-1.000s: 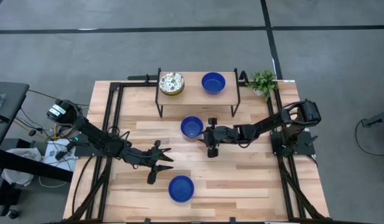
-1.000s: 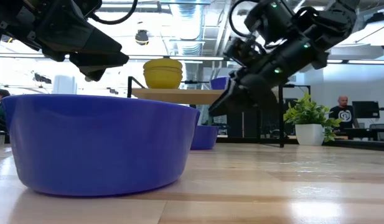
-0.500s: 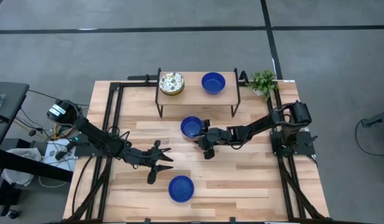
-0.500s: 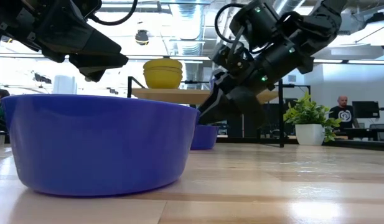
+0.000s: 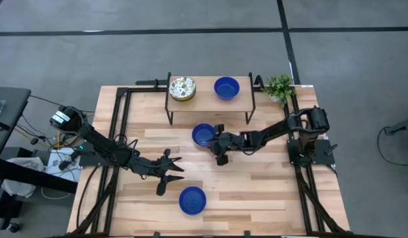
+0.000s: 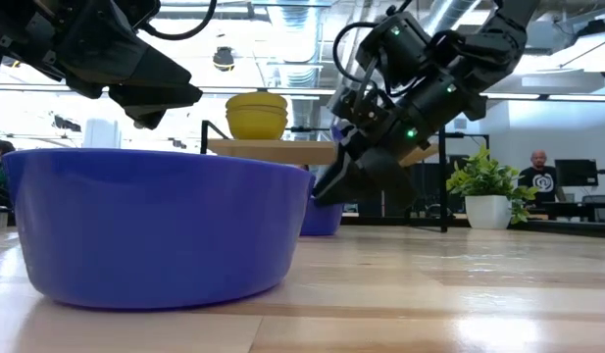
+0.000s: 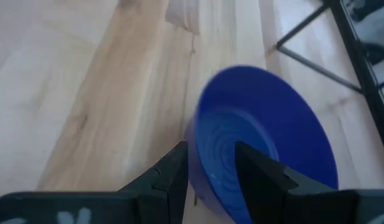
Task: Pick & Place Mini bowls
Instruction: Put the top blue bowl on top of the blue bowl on the shelf
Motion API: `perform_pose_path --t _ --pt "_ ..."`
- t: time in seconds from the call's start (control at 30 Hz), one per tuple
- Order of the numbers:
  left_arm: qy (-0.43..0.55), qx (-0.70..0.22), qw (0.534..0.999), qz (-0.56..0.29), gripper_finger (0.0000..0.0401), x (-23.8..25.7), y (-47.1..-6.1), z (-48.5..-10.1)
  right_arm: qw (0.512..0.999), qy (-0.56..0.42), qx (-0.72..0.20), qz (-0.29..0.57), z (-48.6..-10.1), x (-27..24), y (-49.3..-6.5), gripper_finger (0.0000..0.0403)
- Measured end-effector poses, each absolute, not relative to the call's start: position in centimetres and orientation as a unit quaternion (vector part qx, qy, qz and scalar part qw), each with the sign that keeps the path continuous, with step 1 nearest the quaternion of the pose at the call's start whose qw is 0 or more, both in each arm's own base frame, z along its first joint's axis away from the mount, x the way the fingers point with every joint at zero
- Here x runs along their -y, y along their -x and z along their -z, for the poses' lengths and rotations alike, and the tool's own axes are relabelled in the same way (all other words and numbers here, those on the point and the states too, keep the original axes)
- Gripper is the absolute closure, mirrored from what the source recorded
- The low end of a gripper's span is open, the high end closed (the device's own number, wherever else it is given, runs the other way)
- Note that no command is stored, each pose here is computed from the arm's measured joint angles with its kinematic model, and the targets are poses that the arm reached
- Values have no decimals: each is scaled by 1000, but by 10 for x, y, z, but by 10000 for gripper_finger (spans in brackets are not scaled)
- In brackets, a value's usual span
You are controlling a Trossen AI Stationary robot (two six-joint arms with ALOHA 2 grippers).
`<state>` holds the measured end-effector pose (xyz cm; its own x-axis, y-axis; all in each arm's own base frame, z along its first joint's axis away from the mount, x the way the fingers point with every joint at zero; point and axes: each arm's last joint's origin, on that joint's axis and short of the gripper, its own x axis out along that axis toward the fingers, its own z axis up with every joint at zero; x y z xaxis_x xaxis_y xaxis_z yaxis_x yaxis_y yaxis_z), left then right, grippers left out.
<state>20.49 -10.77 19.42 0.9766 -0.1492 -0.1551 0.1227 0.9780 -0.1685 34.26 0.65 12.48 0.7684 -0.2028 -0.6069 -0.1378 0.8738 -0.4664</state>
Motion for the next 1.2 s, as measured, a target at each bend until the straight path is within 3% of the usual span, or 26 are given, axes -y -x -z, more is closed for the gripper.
perform_pose_path --t 0.93,1.2 --pt "79 -84 991 69 270 108 -205 -194 906 224 -358 0 -121 -3 -340 282" --pt "79 -84 991 69 270 108 -205 -194 906 224 -358 0 -121 -3 -340 329"
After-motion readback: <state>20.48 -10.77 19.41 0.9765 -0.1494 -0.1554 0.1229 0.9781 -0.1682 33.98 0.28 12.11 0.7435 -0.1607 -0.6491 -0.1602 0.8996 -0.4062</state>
